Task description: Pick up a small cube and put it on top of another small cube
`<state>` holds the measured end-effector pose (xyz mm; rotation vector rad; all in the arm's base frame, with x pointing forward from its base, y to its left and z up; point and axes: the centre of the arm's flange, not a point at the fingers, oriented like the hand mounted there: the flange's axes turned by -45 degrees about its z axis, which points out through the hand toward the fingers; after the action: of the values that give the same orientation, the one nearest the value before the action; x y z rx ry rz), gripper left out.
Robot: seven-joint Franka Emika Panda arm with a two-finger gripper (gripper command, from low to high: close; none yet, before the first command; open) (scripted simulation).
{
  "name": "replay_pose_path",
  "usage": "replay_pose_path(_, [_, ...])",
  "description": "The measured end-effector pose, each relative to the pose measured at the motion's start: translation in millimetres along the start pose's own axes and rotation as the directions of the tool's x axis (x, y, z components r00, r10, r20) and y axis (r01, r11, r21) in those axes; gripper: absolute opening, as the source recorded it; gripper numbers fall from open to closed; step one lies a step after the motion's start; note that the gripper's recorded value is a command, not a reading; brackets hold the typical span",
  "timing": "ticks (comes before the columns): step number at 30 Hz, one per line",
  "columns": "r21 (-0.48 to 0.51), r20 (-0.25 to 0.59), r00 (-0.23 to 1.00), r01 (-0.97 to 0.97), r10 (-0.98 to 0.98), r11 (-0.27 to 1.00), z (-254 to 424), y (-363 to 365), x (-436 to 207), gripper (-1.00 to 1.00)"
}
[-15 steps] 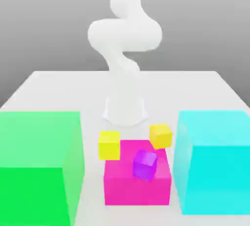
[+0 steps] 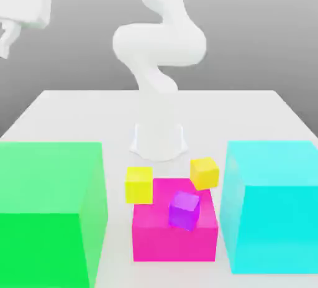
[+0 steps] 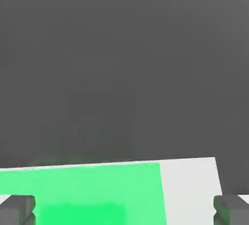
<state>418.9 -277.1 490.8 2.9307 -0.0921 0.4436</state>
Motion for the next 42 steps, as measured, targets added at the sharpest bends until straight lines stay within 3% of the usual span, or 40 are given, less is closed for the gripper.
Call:
replay_pose_path(9, [0.047,0.211,0.975,-0.073,0.062,0.996,124,101,-113,0.00])
replay_pose_path(15, [0.131,0.304,0.950,-0.117,0.072,0.985,193,131,-202,0.00])
replay_pose_path(30, [0.080,0.332,0.909,-0.291,0.250,0.953,226,28,-283,0.00])
replay_pose_path(40, [0.070,0.330,0.908,-0.298,0.260,0.952,280,13,-300,0.00])
replay_pose_path(41, [0.071,0.328,0.909,-0.294,0.256,0.953,284,12,-301,-1.00])
replay_pose_path(42, [0.071,0.328,0.909,-0.294,0.256,0.953,284,12,-301,-1.00])
